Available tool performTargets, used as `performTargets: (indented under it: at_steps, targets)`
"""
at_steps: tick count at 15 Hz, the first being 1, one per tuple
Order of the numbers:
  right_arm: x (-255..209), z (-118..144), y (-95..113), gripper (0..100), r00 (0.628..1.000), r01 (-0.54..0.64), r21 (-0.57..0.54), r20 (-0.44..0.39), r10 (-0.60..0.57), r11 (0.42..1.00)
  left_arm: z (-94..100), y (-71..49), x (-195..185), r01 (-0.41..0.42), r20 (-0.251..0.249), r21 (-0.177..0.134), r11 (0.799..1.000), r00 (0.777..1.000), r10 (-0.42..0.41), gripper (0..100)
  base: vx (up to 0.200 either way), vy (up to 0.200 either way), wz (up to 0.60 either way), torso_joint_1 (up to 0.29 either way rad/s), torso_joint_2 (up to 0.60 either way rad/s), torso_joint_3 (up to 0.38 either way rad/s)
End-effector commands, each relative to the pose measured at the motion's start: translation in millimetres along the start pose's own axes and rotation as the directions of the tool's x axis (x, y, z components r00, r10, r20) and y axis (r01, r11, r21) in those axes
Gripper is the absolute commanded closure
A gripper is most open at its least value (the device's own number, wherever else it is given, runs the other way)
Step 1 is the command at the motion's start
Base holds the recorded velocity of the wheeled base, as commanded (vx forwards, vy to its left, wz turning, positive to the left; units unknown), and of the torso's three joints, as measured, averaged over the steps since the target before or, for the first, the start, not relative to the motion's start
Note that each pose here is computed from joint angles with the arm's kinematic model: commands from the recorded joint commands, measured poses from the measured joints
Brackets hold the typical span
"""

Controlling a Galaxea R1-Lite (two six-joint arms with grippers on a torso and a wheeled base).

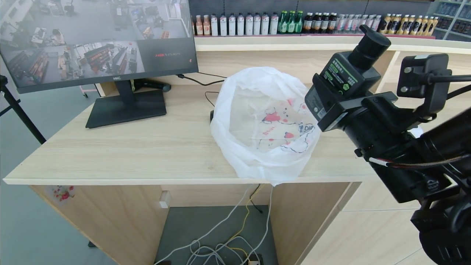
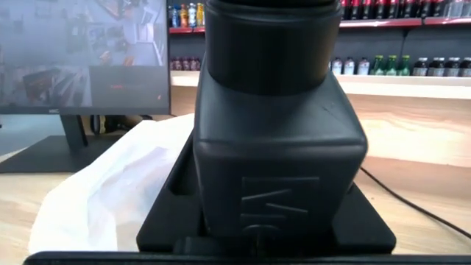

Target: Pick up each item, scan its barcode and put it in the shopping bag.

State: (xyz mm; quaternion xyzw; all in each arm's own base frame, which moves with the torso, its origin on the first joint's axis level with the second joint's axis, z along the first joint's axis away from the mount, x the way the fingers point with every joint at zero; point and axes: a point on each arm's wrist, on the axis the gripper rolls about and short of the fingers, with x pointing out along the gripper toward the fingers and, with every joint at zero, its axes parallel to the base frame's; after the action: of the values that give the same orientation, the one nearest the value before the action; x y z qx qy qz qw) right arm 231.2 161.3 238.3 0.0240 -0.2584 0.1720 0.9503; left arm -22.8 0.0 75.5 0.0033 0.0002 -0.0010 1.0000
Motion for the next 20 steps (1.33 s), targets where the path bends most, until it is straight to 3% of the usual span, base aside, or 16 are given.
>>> performTargets:
  at_steps: [1,6,12,20]
  targets:
    - [-1.0,2.0,5.8,100,1.000,-0.016,0.010,0.000,0.016,1.000,0.0,0.0,0.0,0.000,0.000,0.000,1.000,1.000,0.000,0,0.000,0.000,0.00,0.000,0.00,0.000]
    - [35.5,26.3,32.8,100,0.997,0.021,0.008,-0.077,-0.021,1.000,0.0,0.0,0.0,0.000,0.000,0.000,1.000,1.000,0.000,0,0.000,0.000,0.00,0.000,0.00,0.000]
    - [76.9,41.3,40.9,100,0.991,0.017,-0.040,-0.129,-0.022,0.999,0.0,0.0,0.0,0.000,0.000,0.000,1.000,1.000,0.000,0,0.000,0.000,0.00,0.000,0.00,0.000]
    - [105.1,-11.3,58.4,100,0.980,0.019,-0.001,-0.196,-0.019,1.000,0.0,0.0,0.0,0.000,0.000,0.000,1.000,1.000,0.000,0,0.000,0.000,0.00,0.000,0.00,0.000]
